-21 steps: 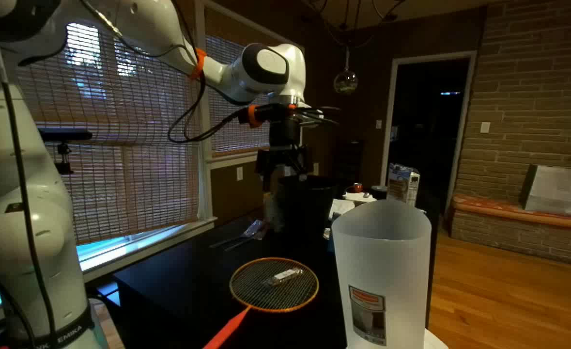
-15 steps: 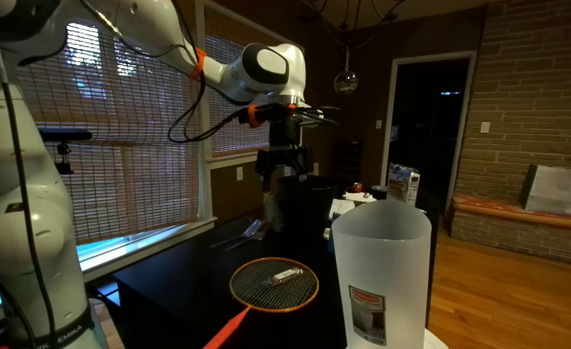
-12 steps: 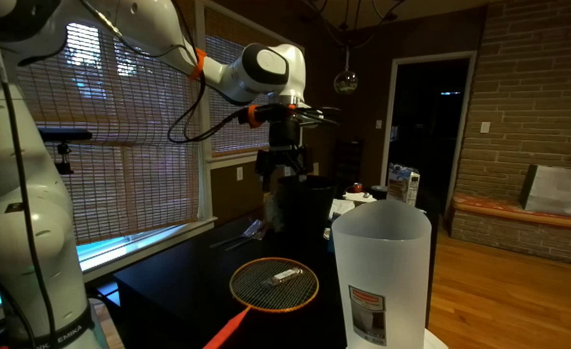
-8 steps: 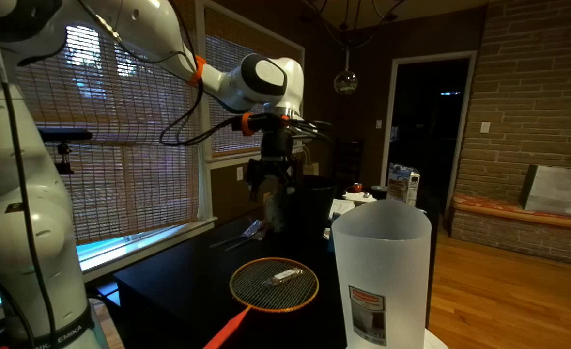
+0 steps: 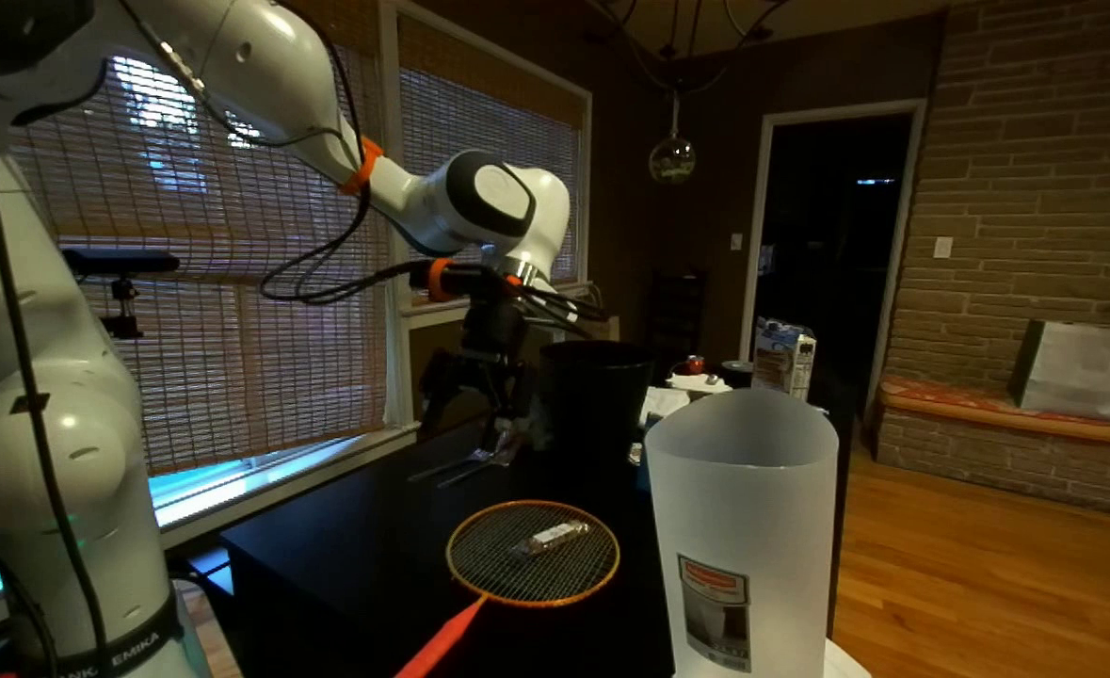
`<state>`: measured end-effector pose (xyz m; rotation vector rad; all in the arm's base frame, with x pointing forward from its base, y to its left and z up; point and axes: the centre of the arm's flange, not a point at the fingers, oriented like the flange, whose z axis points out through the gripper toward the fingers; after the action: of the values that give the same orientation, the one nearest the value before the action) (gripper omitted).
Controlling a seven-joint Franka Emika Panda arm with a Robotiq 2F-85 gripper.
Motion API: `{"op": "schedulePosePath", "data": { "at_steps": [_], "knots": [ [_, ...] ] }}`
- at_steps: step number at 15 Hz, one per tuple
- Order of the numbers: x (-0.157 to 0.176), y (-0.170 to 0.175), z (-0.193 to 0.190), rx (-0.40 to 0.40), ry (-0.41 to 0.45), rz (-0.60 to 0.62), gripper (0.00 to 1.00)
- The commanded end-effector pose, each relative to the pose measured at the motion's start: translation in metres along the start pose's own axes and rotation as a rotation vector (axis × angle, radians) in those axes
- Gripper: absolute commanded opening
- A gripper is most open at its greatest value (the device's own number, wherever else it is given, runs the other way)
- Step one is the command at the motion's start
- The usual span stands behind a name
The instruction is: Pick up the racket and place the packet on the racket in the bin.
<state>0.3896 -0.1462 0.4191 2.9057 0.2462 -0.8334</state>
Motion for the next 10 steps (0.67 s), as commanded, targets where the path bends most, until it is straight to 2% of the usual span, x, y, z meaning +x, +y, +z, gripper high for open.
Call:
{"op": "schedulePosePath", "data": {
  "at_steps": [1,2,3,5,10],
  "knots": [
    [-0.017,-0.017,0.035,-0.002,0.019,-0.068,1.00],
    [-0.017,-0.020,0.045,-0.005,0.028,-0.088,1.00],
    [-0.014,-0.023,0.054,-0.037,0.067,-0.099,1.00],
    [-0.006,-0.027,0.074,-0.044,0.134,-0.127,1.00],
    [0.014,-0.041,0.118,-0.034,0.257,-0.169,1.00]
  ]
}}
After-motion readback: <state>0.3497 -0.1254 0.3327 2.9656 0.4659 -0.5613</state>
